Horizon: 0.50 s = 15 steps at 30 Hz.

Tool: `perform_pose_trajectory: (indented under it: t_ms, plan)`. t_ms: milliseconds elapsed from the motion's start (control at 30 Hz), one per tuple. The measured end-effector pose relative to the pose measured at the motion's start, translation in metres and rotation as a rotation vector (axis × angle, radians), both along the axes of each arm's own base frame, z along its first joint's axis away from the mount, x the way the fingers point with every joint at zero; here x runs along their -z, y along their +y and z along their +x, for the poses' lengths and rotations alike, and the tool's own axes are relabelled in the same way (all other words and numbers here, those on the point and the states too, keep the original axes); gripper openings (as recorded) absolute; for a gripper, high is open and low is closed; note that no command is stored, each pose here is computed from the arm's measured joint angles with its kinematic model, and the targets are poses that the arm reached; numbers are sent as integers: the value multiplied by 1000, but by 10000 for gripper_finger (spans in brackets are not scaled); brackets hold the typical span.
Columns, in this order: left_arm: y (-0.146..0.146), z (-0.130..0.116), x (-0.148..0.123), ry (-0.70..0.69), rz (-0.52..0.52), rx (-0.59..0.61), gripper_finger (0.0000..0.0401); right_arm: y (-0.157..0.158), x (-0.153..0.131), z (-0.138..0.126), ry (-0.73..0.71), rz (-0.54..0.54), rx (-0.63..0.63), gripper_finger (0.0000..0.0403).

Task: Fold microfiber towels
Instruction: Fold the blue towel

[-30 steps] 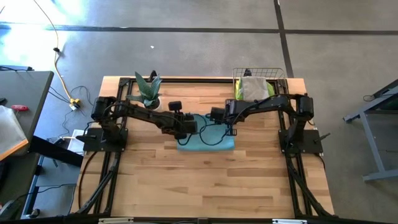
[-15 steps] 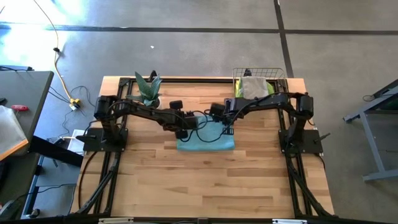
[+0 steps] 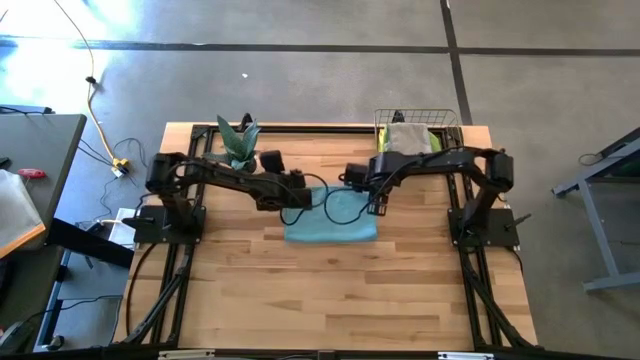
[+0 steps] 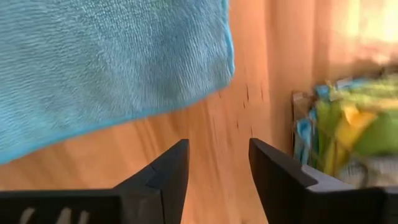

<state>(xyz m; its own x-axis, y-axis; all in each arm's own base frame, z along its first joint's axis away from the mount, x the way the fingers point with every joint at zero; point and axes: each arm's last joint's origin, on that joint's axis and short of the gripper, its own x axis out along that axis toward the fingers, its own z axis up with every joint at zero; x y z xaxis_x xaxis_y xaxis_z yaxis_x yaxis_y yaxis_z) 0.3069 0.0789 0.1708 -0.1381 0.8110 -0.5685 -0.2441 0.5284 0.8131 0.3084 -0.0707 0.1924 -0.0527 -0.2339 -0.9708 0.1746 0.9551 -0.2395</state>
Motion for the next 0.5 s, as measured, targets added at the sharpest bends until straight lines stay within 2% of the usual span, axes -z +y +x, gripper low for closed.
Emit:
perform_pose_trajectory:
  t_ms: [67,100,200,300,400,500]
  plan:
    - [-1,-5,-8,-17,-9,-14,124,2,-11,-7,-9,2,41,156]
    - [-2,-8,-12,-36,-62,-16,124,3,-15,-10,-15,3,65,153]
    - [-11,-14,-16,-105,-333,47,122,10,-23,-20,-75,24,110,148]
    - [-21,-20,-7,-229,-566,201,118,22,-11,-29,-192,59,83,147]
    - [-29,-21,3,-429,-629,350,114,33,7,-37,-378,104,49,147]
    - [-30,-25,19,-562,-598,396,110,42,26,-43,-596,128,60,147]
